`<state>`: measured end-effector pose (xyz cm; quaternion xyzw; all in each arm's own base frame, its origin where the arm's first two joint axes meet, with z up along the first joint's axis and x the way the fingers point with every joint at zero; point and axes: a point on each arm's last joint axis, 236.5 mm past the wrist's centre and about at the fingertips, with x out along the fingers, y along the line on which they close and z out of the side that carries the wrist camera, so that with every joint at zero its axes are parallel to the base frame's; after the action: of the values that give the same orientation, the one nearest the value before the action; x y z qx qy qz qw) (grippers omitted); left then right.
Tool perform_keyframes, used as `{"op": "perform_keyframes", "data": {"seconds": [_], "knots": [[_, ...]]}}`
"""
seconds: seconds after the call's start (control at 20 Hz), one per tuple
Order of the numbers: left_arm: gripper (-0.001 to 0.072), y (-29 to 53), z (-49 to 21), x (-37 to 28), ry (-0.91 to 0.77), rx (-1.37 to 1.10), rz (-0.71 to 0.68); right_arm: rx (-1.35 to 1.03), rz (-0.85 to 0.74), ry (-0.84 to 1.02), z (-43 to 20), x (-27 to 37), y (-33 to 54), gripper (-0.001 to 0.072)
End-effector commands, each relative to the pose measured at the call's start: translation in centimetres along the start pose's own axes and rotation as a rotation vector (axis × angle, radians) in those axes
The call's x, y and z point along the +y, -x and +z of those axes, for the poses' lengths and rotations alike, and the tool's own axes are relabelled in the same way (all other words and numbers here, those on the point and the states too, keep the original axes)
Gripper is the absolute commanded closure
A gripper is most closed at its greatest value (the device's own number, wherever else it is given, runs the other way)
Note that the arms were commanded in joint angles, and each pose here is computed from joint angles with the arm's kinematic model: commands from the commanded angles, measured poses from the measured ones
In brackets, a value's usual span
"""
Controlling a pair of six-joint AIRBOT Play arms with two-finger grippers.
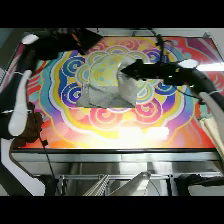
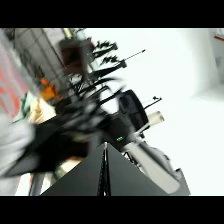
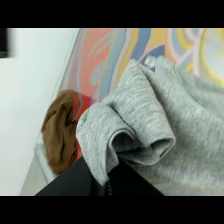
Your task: Fold the shirts.
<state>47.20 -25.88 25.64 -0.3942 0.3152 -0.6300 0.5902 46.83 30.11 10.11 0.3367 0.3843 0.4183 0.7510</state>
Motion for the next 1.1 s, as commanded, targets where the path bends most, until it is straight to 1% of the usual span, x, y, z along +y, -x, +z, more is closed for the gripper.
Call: {"op": "perform_keyframes", "data": {"seconds": [0.0, 0.1, 0.15, 0.2, 0.25, 0.3, 0.35, 0.4, 0.45, 0.5, 0.55, 0.65, 0.8, 0.85, 0.9, 0.95, 1.0, 1.05], "knots": [[0.07, 5.7, 1.0, -6.4, -0.146, -0.029, -0.03, -0.043, -0.053, 0.033, -2.1, 0.4, -9.5, 0.0697], [0.07, 6.8, 0.9, -7.1, -0.161, -0.023, -0.028, 0.032, -0.009, 0.054, -5.3, 1.0, -15.1, 0.0696], [0.07, 7.0, 0.6, -7.0, -0.16, -0.012, -0.028, 0.088, 0.026, 0.063, -7.4, 1.4, -17.2, 0.0599], [0.07, 7.0, 0.3, -7.0, -0.157, 0.001, -0.035, 0.14, 0.058, 0.066, -9.1, 1.7, -18.5, 0.0405], [0.07, 7.0, -0.1, -6.9, -0.152, 0.016, -0.044, 0.194, 0.092, 0.066, -10.6, 2.1, -18.8, 0.042], [0.07, 6.9, -0.4, -6.9, -0.15, 0.028, -0.047, 0.234, 0.105, 0.067, -11.3, 2.1, -18.4, 0.0566], [0.07, 6.9, -0.6, -7.0, -0.151, 0.037, -0.052, 0.263, 0.108, 0.057, -11.1, 2.0, -17.5, 0.0631], [0.07, 6.9, -0.7, -7.1, -0.152, 0.042, -0.055, 0.286, 0.099, 0.055, -10.3, 1.6, -16.0, 0.0631], [0.0701, 6.9, -0.9, -7.1, -0.152, 0.049, -0.057, 0.318, 0.075, 0.054, -9.7, 0.8, -14.3, 0.0673], [0.07, 6.9, -1.1, -7.2, -0.152, 0.059, -0.06, 0.347, 0.034, 0.052, -8.8, -0.4, -12.3, 0.0695], [0.07, 6.9, -1.2, -7.2, -0.152, 0.063, -0.062, 0.37, -0.037, 0.038, -7.6, -2.2, -9.9, 0.0696], [0.07, 7.0, -1.6, -7.3, -0.152, 0.078, -0.066, 0.384, -0.227, -0.004, -5.1, -6.8, -4.9, 0.0696], [0.07, 7.1, -2.4, -7.5, -0.152, 0.111, -0.08, 0.406, -0.582, -0.113, -3.4, -15.0, 3.8, 0.0693], [0.0701, 7.1, -2.4, -7.6, -0.152, 0.114, -0.081, 0.428, -0.652, -0.165, -3.9, -16.9, 5.9, 0.0609], [0.07, 7.1, -2.4, -7.6, -0.151, 0.114, -0.081, 0.438, -0.675, -0.225, -4.7, -18.2, 7.0, 0.0344], [0.07, 7.1, -2.4, -7.6, -0.151, 0.111, -0.08, 0.444, -0.668, -0.264, -5.4, -18.9, 7.2, 0.0192], [0.0689, 7.0, -2.1, -7.5, -0.151, 0.1, -0.076, 0.449, -0.664, -0.29, -6.1, -19.6, 7.0, 0.0175], [0.0691, 7.0, -1.8, -7.4, -0.151, 0.087, -0.071, 0.456, -0.656, -0.302, -6.6, -20.2, 6.6, 0.0176]]}}
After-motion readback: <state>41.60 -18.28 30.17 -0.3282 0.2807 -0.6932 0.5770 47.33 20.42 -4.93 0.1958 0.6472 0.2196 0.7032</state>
